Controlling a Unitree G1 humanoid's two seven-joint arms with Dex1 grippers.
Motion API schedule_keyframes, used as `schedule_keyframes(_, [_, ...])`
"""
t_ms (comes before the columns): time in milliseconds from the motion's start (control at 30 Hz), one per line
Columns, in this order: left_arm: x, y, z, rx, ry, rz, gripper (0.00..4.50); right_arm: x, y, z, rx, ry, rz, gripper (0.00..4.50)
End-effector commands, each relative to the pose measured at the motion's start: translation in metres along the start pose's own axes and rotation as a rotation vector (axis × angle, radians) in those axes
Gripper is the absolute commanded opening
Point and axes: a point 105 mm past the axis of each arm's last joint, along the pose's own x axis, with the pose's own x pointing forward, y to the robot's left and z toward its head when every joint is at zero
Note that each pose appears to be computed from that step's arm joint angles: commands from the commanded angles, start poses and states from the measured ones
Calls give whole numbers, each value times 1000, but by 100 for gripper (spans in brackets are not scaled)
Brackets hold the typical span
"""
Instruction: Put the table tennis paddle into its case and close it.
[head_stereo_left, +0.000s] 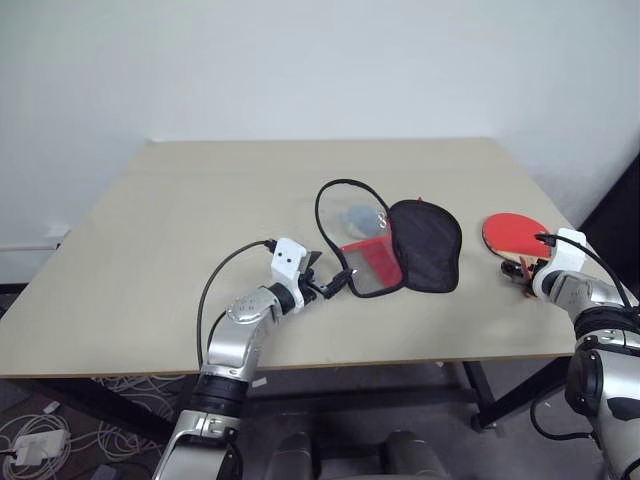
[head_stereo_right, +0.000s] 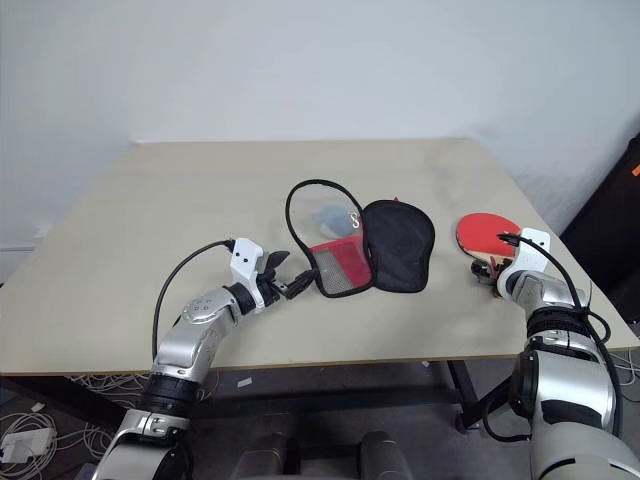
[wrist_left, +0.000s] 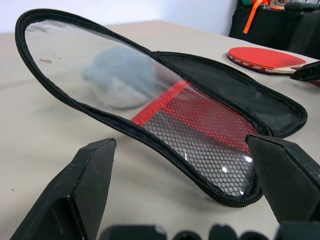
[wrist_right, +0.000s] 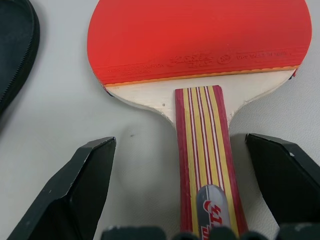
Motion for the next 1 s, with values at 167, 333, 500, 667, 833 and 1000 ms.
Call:
schedule_keyframes(167, [2,4,20,45,-58,9,450,2,-6,0,20,-4,-71,255])
schedule_keyframes(333, [1,5,21,48,-60,11,450,1,-3,16,17,-64,-81,115])
schedule_keyframes(500, [1,7,21,47,-58,15,450,-6,20,60,77,-206,-42,115])
schedule_keyframes(667, [2,5,20,46,-55,11,450,-15,59,86,155,-259,55,115])
schedule_keyframes(833, [4,4,19,44,-53,5,450,-25,102,88,155,-261,161,115])
schedule_keyframes(1000, [6,3,20,43,-55,1,450,-18,158,44,164,-166,244,115])
